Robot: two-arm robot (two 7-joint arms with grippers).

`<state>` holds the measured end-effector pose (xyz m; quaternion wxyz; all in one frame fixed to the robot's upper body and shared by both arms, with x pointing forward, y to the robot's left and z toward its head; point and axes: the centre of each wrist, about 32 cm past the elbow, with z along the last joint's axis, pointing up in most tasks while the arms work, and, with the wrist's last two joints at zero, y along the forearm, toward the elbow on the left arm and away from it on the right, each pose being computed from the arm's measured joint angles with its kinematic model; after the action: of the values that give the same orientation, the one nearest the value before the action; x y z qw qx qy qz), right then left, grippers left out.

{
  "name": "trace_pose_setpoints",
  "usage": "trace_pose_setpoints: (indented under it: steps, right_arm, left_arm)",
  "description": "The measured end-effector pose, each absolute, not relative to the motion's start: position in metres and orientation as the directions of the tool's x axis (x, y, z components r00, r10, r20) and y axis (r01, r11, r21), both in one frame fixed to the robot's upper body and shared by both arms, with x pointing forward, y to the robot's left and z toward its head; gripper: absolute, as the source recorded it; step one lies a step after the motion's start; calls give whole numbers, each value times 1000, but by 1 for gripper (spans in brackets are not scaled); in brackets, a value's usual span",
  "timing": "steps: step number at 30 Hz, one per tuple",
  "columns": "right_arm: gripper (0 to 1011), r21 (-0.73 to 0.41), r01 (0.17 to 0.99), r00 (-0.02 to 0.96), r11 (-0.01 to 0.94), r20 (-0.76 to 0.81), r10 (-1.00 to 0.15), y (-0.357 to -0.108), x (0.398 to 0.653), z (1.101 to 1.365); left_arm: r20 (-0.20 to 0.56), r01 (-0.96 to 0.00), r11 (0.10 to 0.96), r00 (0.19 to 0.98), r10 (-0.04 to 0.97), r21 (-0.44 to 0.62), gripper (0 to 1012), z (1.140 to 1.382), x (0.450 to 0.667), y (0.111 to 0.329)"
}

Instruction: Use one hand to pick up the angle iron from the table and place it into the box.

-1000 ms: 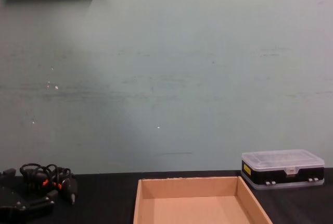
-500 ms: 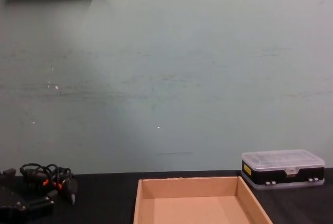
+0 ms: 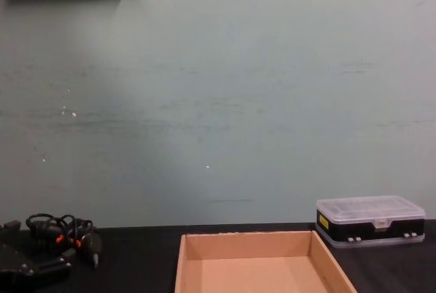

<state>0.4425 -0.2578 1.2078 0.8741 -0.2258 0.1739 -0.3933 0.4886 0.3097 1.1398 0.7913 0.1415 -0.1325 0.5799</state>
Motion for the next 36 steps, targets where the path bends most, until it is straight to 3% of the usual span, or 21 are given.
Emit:
trace_pose_setpoints:
  steps: [11,24,36]
  right_arm:
    - [994,-534,609,628,587,-127,-768,-256,444,1203]
    - [681,-540,610,623,580,-126,-772,-257,443,1199]
    - [272,-539,612,620,579,-128,-774,-259,442,1197]
  left_arm:
    - [374,-955,287,292,880,70,1000,1140,489,310]
    - [374,-955,287,292,880,70,1000,1140,489,310]
    - [374,-955,287,292,880,70,1000,1140,489,310]
